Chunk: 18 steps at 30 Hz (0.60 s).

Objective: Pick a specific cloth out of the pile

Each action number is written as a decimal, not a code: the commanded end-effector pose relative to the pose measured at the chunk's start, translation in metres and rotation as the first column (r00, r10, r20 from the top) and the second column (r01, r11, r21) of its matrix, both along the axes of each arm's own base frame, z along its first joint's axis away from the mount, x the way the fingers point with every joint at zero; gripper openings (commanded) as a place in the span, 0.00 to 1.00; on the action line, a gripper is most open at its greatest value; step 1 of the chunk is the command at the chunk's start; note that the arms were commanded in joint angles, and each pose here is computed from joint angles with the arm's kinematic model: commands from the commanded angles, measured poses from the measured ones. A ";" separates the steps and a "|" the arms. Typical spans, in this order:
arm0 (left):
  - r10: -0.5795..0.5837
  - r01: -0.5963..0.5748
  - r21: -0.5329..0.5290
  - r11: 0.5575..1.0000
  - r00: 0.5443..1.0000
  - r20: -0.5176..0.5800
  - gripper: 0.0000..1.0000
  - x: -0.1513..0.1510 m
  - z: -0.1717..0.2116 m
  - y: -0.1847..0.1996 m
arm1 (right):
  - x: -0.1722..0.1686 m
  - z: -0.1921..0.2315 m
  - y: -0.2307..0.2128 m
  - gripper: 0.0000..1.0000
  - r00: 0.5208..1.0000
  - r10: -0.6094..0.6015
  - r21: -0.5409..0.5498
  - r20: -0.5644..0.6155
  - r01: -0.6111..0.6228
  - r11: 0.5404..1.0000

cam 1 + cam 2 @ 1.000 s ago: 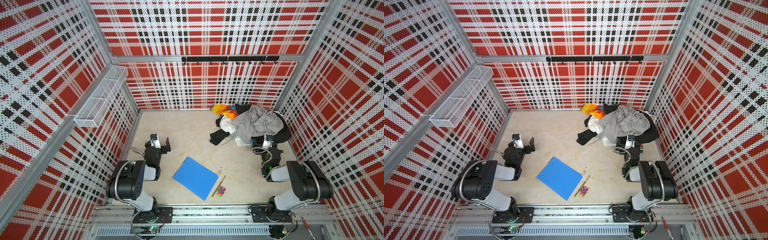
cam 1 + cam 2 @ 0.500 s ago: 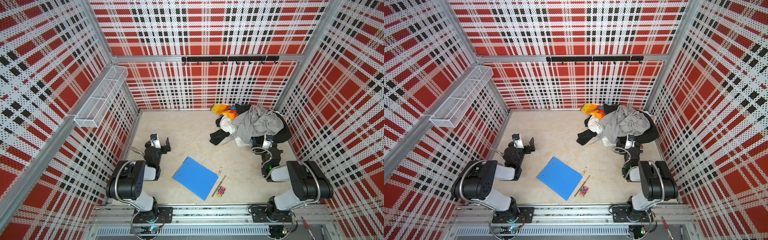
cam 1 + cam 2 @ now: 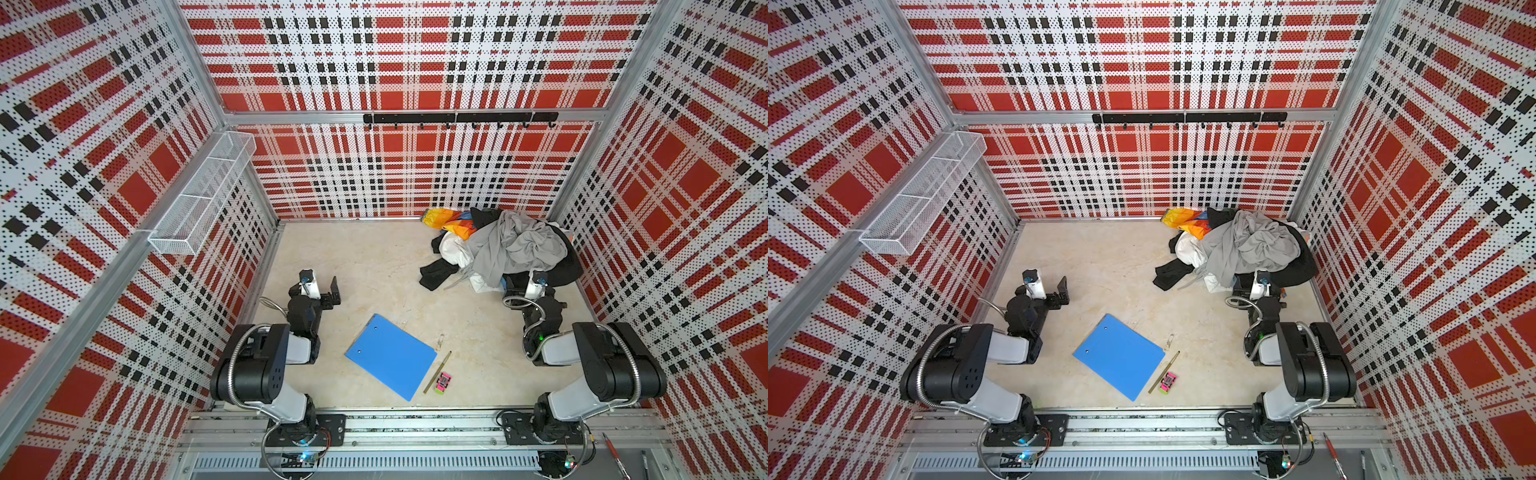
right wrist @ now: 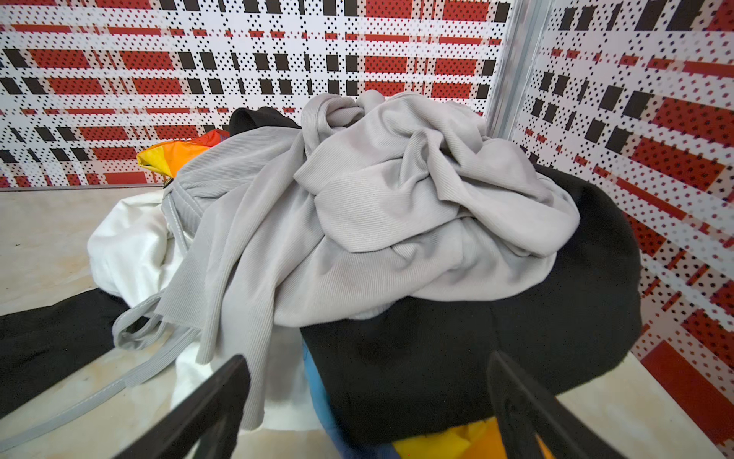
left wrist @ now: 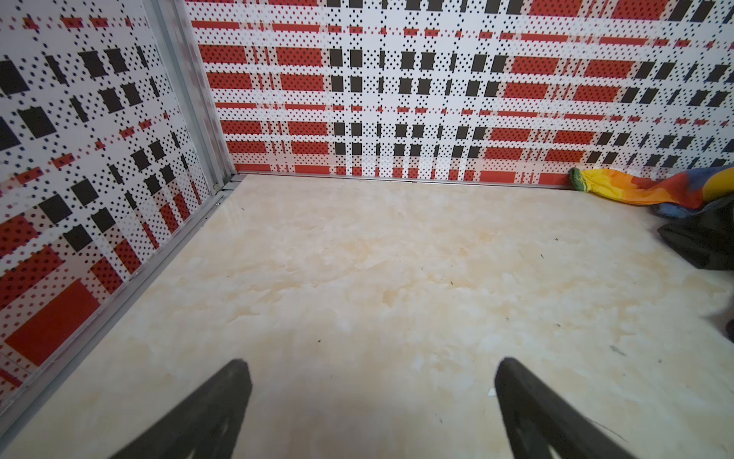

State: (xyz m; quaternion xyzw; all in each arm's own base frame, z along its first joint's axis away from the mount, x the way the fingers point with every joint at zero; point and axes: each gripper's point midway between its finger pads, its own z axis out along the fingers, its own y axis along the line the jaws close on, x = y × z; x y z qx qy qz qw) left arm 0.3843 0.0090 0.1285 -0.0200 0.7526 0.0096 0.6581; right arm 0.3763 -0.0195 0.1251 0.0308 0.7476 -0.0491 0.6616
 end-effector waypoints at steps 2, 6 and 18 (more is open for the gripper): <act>0.025 -0.028 0.032 0.999 0.995 0.095 0.99 -0.010 0.039 -0.002 | -0.016 0.041 -0.002 1.00 0.989 -0.014 -0.001 0.150 0.014 1.000; 0.023 -0.023 0.001 1.000 0.995 0.100 0.99 -0.017 0.076 -0.017 | -0.024 0.066 -0.007 1.00 0.988 -0.052 0.037 0.145 0.047 0.998; -0.337 0.372 -0.281 0.885 0.927 0.167 0.99 -0.075 0.142 -0.132 | -0.024 0.167 0.013 1.00 0.993 -0.089 0.202 0.082 0.071 0.977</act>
